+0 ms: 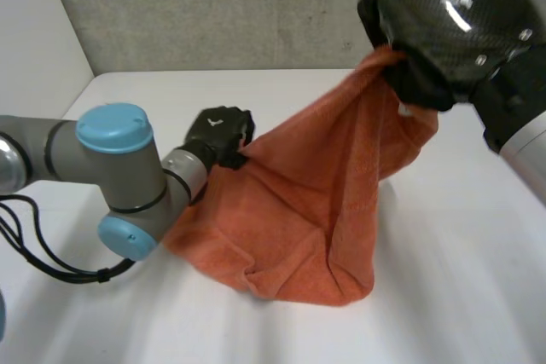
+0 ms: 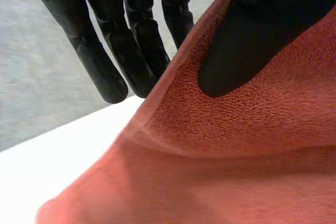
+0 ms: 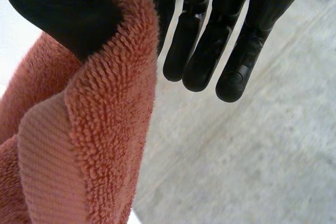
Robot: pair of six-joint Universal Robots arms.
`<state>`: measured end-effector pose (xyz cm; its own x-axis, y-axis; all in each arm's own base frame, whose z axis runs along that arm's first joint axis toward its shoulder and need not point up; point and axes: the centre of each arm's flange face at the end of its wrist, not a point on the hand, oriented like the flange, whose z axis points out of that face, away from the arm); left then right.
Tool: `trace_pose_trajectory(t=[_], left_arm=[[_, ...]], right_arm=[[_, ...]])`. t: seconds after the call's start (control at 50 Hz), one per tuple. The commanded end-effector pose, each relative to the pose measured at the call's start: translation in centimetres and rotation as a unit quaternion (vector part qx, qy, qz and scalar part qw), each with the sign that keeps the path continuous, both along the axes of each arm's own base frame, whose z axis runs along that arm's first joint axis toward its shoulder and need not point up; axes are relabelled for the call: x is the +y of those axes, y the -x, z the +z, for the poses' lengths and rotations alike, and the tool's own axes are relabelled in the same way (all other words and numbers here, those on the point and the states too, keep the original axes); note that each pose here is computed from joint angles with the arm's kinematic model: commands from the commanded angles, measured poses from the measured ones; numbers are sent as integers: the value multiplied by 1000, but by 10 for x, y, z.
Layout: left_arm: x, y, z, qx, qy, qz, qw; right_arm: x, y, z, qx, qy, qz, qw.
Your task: Fold the laundry
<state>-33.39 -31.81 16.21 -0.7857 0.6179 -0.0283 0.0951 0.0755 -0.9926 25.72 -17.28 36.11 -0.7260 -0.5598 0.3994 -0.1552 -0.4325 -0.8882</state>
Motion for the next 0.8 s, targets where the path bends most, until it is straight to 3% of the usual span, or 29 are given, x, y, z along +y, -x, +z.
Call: trace_pose_trajectory(t=[0.02, 0.12, 0.22, 0.34, 0.44, 0.54, 0.56, 0.58, 0.68, 0.72, 0.8], left_arm=[[0, -31, 22, -40, 36, 51, 997], [21, -40, 22, -66, 32, 39, 997], [40, -46, 0, -109, 6, 19, 994], [35, -43, -15, -165, 26, 3, 986], [-3, -27, 13, -164, 110, 16, 980], [-47, -8, 112, -93, 271, 55, 956], [-51, -8, 129, -78, 298, 65, 949], [-54, -9, 164, -46, 352, 90, 930], [-40, -25, 245, 35, 462, 156, 872], [-34, -29, 251, 41, 469, 160, 868], [-21, -35, 232, 20, 439, 153, 885]], right_arm=[[-37, 2, -64, 50, -99, -26, 994], [-49, -2, -109, 90, -171, -21, 981], [-52, -5, -147, 174, -235, -14, 956], [-70, -11, -154, 214, -238, -15, 947], [-124, -26, -127, 192, -172, -55, 965], [-170, -33, -42, 119, -30, -134, 983], [-174, -33, -23, 99, 0, -145, 984], [-178, -34, 11, 57, 57, -159, 984], [-171, -31, 72, -29, 177, -168, 969], [-160, -28, 85, -44, 193, -165, 966], [-144, -24, 71, -26, 169, -143, 975]])
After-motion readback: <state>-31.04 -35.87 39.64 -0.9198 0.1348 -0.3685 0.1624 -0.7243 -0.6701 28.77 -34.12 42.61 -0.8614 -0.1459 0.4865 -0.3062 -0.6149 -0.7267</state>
